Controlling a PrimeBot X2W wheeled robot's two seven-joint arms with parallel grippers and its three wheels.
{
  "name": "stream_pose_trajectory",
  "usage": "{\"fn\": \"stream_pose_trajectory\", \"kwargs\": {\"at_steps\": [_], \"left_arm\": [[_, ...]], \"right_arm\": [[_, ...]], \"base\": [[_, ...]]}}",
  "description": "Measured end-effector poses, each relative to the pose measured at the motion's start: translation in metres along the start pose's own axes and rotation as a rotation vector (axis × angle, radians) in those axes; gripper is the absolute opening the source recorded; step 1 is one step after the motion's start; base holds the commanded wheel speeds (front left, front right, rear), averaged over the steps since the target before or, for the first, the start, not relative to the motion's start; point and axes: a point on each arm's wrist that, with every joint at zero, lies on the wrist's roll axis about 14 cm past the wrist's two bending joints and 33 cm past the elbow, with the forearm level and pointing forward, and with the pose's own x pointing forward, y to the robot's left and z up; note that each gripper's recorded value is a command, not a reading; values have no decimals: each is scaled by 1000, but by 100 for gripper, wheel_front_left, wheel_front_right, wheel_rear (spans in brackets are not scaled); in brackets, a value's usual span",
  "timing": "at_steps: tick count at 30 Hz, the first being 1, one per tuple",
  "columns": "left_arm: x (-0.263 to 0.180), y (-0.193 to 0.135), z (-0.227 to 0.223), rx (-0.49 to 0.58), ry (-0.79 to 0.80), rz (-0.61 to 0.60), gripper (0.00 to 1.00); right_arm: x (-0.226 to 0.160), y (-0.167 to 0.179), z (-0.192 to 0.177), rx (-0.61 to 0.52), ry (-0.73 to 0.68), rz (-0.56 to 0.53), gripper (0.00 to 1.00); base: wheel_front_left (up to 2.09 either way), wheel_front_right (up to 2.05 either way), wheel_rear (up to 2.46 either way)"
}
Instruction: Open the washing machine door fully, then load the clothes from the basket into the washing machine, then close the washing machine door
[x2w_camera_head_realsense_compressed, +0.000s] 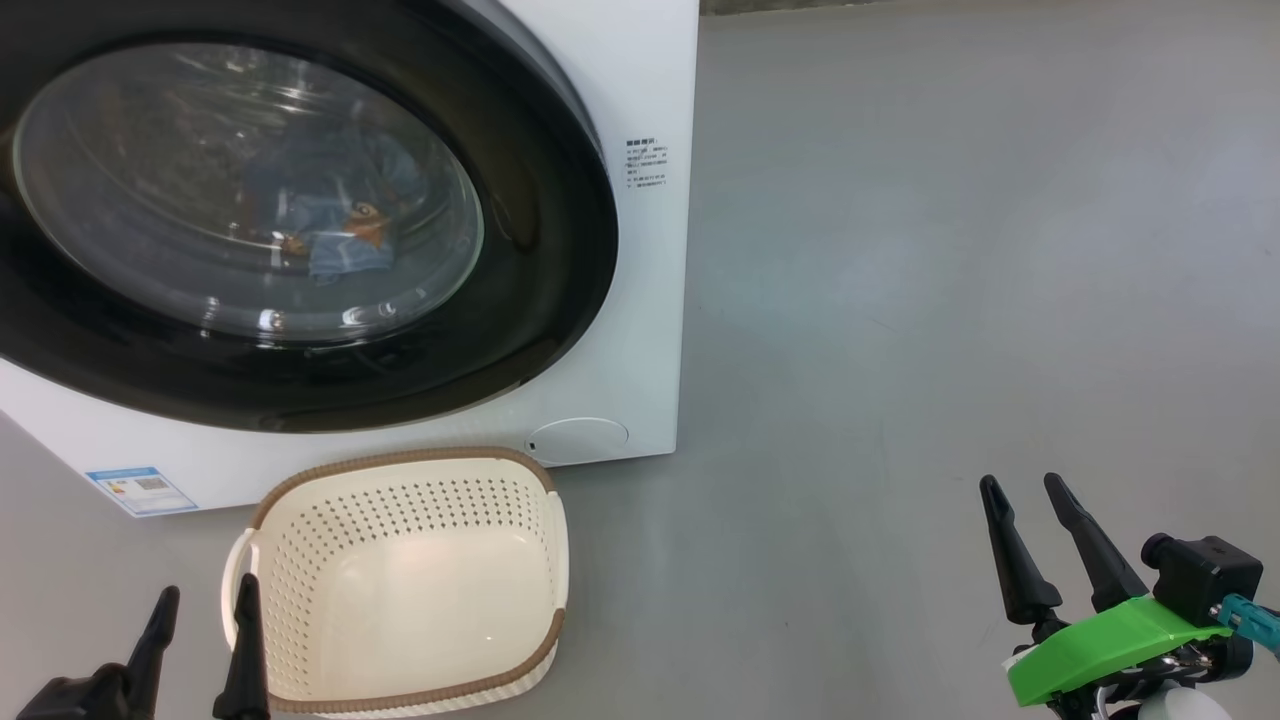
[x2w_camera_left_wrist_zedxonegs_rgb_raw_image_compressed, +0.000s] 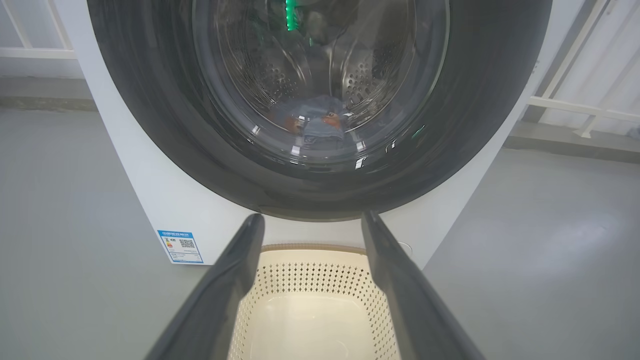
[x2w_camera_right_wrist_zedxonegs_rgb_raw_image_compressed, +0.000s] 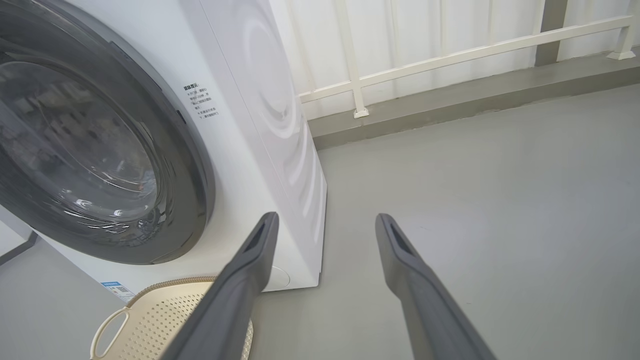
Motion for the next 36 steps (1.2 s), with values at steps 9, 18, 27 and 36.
{"fn": "stream_pose_trajectory", "kwargs": {"at_steps": [9, 18, 27, 36], "left_arm": [[1, 1, -1, 1, 2, 2, 100], [-5, -11, -25, -55, 64, 10, 0], [-11, -21, -46, -135, 121, 27, 0], [-13, -17, -45, -221, 127, 59, 0]], "right_arm": [[0, -1, -1, 1, 3, -2, 100], [-10, -4, -27, 28, 74, -35, 0], [-27, -7, -57, 90, 159, -79, 0], [-25, -7, -54, 169, 153, -97, 0]], "base": [[0, 0, 0], [0, 0, 0], [0, 0, 0], [0, 0, 0]]}}
